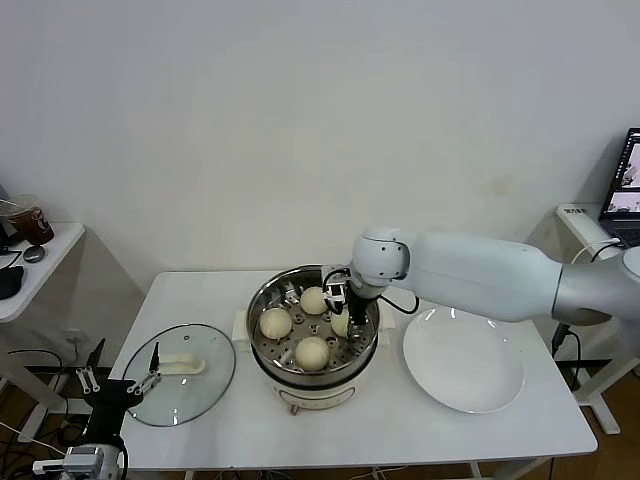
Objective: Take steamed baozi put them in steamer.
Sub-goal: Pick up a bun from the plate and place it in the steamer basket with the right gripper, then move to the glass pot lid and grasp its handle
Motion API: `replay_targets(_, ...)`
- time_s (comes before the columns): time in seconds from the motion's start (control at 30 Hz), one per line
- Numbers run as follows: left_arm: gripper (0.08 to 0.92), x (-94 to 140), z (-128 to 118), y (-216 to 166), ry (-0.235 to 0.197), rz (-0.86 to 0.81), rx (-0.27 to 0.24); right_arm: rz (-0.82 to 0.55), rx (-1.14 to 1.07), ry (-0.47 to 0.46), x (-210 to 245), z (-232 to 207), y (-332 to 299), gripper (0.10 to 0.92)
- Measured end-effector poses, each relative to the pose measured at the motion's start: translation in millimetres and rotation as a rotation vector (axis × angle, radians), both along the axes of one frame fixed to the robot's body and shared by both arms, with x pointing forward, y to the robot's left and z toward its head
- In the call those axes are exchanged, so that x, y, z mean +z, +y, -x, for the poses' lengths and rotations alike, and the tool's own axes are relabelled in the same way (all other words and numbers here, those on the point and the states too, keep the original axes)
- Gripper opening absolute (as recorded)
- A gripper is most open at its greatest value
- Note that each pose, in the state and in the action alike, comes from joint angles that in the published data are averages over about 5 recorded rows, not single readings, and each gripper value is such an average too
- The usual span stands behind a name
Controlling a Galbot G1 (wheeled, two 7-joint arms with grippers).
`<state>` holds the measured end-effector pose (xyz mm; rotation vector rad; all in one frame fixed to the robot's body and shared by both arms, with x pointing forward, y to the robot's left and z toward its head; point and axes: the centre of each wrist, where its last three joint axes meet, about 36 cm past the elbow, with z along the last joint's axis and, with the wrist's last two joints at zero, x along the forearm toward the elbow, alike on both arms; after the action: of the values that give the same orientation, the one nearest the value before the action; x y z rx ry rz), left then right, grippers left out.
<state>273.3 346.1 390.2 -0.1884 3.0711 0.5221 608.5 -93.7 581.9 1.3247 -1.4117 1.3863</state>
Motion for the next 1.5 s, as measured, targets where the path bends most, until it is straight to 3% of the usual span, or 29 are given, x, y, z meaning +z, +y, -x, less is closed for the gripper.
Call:
replay_targets(0.17,0.823,-1.3,-2.2,-1.7,0.001,0.006,-0.003,-0.036,-0.004,-0.026,14.1,5.3,-8.5,0.816)
replay_targets(0.6,0.823,-5.3,-5.8,-3.6,0.006,0.012,-0.011,-0.288,-0.104,-0.153,31.5,43.0,-72.0,0.823)
replay_targets(1.17,0.823,-18.1,-3.3,-22.8,0.002,0.054,-0.041,-1.037,-0.339,-0.595,-61.7,131.4,-160.6,0.823)
replay_targets(1.5,0.823,-22.2,-8.3,-33.7,-0.017,0.011,-0.040,-1.288,-0.557,-0.909,-141.1,197.6,-214.7,0.823)
